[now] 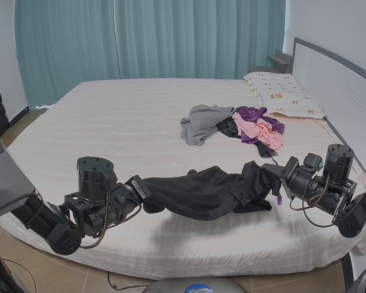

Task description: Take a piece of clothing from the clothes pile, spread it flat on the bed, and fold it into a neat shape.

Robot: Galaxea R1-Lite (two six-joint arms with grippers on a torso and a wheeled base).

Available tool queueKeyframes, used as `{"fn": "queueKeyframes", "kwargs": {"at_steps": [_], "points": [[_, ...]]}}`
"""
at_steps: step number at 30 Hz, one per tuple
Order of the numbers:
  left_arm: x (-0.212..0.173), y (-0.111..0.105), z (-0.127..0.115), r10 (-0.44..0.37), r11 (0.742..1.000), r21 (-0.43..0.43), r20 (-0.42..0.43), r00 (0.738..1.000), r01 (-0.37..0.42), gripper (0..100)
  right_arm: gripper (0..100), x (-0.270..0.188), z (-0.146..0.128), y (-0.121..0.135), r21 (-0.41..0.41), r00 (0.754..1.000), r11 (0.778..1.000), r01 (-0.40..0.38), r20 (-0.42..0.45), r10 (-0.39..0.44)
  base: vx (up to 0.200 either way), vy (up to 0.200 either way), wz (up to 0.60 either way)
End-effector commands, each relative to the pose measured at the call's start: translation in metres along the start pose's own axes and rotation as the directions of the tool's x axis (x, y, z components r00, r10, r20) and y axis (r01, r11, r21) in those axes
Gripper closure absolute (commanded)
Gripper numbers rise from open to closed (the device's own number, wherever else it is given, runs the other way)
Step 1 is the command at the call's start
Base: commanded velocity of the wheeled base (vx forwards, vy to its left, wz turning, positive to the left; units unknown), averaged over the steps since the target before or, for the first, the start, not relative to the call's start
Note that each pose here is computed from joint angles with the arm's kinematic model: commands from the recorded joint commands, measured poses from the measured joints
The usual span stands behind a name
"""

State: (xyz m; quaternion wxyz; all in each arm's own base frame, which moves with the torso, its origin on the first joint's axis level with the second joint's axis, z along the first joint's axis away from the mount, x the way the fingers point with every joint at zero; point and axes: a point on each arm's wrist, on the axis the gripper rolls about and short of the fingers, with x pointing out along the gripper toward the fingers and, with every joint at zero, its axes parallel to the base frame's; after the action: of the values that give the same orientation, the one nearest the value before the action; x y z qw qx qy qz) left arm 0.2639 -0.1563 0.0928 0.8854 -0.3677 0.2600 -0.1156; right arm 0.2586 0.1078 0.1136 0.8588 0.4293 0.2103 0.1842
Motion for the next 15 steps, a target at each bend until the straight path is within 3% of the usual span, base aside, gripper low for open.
{"fn": "queueKeyframes", "kwargs": {"at_steps": [1, 15], "points": [[-0.0011, -0.0007, 0.0008, -0.003, 1.0, -0.001, 0.003, 1.0, 0.003, 100, 100, -0.0005, 0.0004, 0.0009, -0.001, 1.0, 1.0, -0.004, 0.002, 0.004, 0.0, 0.2, 0.0], [-0.0038, -0.0022, 0.0041, -0.009, 1.0, -0.004, 0.015, 1.0, 0.009, 100, 100, -0.0029, 0.003, 0.0044, -0.003, 1.0, 1.0, -0.009, 0.027, 0.009, 0.0, 0.2, 0.0]]}}
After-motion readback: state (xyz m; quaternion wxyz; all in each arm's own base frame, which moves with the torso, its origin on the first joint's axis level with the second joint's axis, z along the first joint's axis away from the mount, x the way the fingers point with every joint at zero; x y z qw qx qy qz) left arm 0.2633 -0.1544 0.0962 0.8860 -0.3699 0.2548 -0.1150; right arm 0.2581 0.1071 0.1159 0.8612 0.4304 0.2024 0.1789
